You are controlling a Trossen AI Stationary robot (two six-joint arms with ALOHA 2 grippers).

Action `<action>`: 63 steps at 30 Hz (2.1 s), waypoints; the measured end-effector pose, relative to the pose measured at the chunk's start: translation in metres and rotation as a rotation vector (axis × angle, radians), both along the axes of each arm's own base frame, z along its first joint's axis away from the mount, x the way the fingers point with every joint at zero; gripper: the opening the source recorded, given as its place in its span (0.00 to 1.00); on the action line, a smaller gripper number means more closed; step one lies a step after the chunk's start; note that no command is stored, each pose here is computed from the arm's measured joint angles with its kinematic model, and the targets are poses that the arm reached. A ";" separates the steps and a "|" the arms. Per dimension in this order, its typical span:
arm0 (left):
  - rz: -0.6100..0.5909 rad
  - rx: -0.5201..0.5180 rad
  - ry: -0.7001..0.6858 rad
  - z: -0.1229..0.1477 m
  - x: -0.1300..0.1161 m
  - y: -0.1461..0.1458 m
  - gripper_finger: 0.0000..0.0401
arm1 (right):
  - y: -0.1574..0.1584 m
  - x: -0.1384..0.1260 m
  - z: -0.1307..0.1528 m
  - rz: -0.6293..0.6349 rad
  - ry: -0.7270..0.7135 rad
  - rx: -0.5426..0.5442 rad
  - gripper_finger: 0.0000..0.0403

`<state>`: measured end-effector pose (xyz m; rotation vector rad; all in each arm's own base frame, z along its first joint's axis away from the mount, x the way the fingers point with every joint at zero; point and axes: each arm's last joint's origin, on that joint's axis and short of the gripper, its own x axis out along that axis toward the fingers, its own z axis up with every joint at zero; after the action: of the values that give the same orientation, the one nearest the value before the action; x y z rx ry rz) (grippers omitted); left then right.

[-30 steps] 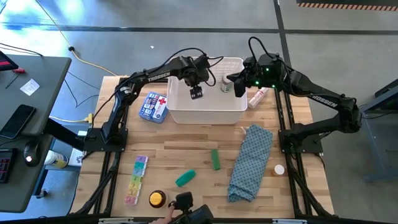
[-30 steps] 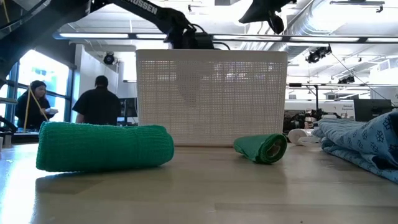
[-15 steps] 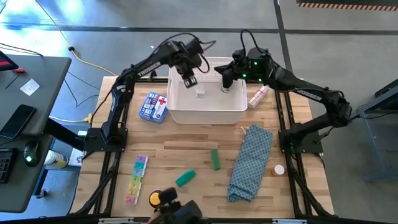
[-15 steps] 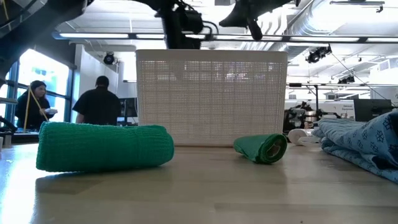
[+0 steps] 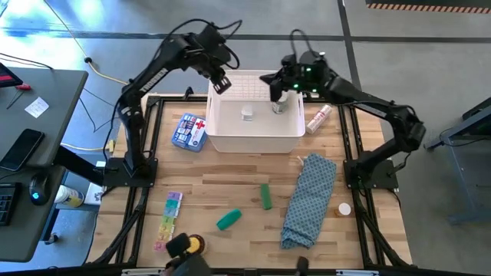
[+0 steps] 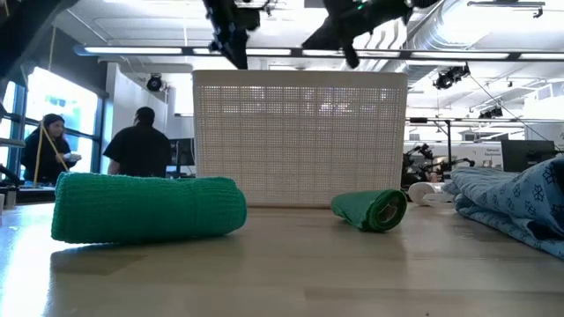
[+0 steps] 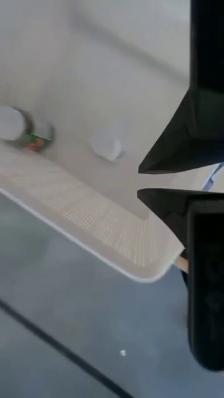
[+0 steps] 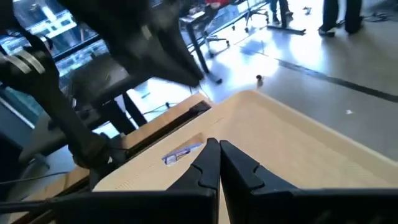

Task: Pick & place medical supplies in basket/bin
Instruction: Put the white pill bottle into the white bin

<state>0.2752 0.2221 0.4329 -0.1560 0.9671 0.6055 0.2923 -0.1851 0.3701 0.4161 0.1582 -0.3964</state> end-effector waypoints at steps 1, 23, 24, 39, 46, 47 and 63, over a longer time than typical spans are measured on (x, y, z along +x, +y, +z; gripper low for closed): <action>0.002 0.010 -0.015 0.006 -0.005 -0.004 0.19 | -0.001 0.006 -0.005 0.006 0.001 0.003 0.00; 0.044 0.128 -0.077 0.056 -0.061 -0.046 0.10 | -0.052 0.106 -0.050 0.177 0.532 -0.004 0.17; 0.044 0.130 -0.081 0.057 -0.063 -0.047 0.09 | -0.052 0.107 -0.057 0.176 0.559 0.009 0.20; 0.048 0.153 -0.126 0.066 -0.071 -0.054 0.33 | -0.061 0.117 -0.105 0.200 0.746 0.003 0.60; 0.044 0.162 -0.134 0.067 -0.071 -0.055 0.37 | -0.065 0.122 -0.124 0.185 0.791 0.019 0.63; 0.041 0.162 -0.133 0.067 -0.071 -0.055 0.37 | -0.065 0.122 -0.125 0.184 0.793 0.018 0.63; 0.012 0.177 -0.192 0.071 -0.068 -0.053 0.32 | -0.064 0.121 -0.130 0.198 0.828 0.026 0.60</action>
<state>0.2075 0.1688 0.5042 -0.0608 0.7238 0.6719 0.4134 -0.2495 0.2402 0.2375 1.0032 -0.3521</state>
